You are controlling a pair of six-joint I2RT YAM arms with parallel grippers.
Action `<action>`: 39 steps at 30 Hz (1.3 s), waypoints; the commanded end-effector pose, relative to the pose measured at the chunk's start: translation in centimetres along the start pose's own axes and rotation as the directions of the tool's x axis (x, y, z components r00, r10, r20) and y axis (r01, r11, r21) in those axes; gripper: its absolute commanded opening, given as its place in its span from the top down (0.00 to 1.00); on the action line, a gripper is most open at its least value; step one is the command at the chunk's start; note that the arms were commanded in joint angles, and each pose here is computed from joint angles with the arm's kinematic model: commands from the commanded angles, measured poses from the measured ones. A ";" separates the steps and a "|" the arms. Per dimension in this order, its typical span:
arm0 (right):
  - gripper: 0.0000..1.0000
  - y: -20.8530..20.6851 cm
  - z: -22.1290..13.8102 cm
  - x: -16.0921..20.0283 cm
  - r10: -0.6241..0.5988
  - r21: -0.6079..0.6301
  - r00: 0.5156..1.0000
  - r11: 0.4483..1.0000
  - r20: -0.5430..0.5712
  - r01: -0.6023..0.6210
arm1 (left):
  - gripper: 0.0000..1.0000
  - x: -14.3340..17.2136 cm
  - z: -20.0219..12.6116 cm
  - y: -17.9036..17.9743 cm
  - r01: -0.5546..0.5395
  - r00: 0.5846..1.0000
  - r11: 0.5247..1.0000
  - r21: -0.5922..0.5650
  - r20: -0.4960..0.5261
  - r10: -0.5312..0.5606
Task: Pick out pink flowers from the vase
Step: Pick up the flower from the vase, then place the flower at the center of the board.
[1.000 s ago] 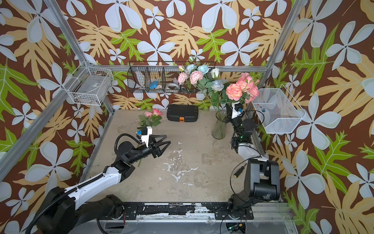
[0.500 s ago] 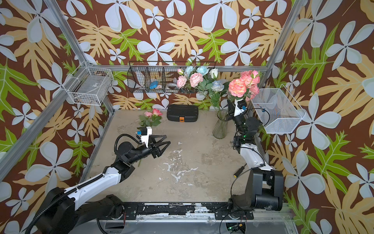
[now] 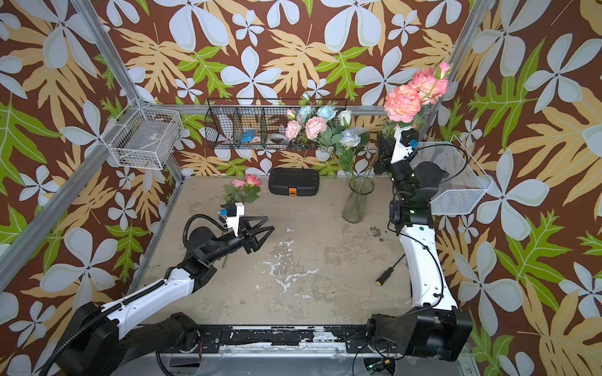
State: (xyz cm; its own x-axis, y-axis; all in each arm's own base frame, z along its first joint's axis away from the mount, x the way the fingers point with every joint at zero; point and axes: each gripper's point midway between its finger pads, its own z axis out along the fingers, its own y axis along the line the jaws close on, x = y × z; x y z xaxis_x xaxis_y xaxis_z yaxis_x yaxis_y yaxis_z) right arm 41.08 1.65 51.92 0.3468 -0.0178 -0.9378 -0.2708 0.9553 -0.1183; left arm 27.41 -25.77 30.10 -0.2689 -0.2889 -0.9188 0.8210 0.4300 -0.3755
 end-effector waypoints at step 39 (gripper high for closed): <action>1.00 35.8 -6.5 4.7 0.298 -0.752 0.842 0.384 -0.449 -0.537 | 0.16 1.0 -1.4 -5.9 -0.180 0.983 0.940 0.288 0.078 0.164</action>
State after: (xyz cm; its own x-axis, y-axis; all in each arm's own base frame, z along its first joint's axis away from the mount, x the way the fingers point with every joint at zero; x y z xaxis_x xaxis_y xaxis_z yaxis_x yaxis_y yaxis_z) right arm 28.14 33.38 39.83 -0.2540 0.1221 -0.9595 -0.9421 0.1935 0.2740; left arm 22.60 -26.96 30.27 -0.1239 -0.2712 -0.9545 0.9444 0.2629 -0.1973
